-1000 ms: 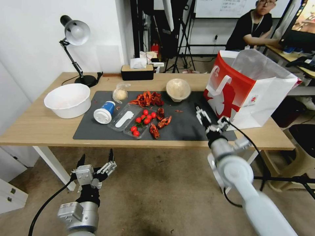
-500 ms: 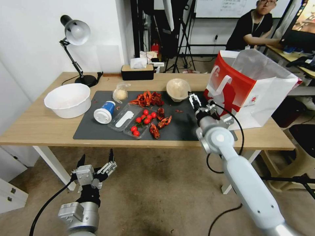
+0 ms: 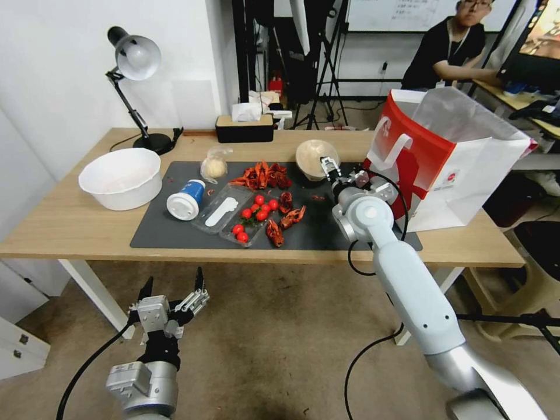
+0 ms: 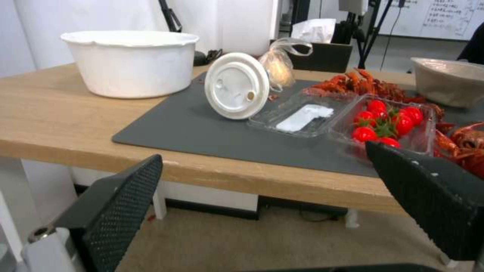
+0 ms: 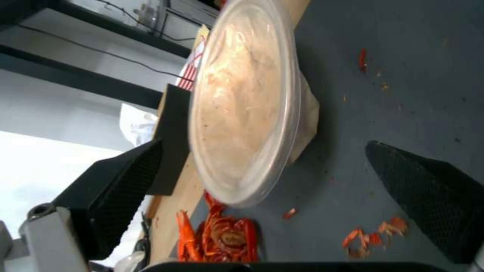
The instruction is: Pick up the trash from the table and place it into the takeout bag.
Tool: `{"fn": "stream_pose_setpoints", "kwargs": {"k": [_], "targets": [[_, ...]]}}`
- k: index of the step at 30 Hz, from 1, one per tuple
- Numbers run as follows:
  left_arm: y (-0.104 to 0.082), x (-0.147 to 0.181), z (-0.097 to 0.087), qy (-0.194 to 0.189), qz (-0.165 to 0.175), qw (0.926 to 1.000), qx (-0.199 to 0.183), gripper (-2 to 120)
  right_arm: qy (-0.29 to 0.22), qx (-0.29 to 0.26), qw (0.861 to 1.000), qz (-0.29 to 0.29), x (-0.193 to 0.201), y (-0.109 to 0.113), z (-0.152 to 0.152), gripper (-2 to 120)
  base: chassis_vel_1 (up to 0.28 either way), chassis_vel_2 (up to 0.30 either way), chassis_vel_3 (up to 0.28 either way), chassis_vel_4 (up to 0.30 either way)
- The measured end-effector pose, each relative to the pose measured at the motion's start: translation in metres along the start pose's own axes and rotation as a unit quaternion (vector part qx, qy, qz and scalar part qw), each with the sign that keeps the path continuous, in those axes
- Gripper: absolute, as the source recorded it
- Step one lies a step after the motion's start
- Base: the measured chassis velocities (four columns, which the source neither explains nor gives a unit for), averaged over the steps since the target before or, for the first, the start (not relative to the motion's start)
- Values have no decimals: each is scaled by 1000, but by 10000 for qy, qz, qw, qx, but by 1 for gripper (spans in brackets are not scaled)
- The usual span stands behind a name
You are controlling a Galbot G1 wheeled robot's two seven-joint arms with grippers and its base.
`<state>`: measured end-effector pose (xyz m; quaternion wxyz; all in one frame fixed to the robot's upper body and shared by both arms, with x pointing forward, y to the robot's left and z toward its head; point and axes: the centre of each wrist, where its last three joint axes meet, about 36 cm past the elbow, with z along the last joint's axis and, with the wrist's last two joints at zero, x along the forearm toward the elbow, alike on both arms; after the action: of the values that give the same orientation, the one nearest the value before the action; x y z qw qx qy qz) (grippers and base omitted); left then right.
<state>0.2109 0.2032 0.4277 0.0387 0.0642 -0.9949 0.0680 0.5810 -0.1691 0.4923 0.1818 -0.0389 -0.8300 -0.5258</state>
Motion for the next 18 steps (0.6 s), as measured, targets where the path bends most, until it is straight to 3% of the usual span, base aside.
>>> {"fn": "stream_pose_setpoints", "kwargs": {"k": [9, 17, 18], "targets": [[0, -2, 1, -4, 15, 10000, 22, 100, 225, 16, 9997, 59, -17, 5, 0, 100, 0, 0, 0, 0], [0, -3, 2, -1, 25, 10000, 51, 100, 288, 46, 9995, 121, -29, 9, 0, 81, 0, 0, 0, 0], [1, -3, 2, -4, 29, 10000, 52, 100, 300, 59, 9994, 135, -30, 9, 0, 72, 0, 0, 0, 0]]}}
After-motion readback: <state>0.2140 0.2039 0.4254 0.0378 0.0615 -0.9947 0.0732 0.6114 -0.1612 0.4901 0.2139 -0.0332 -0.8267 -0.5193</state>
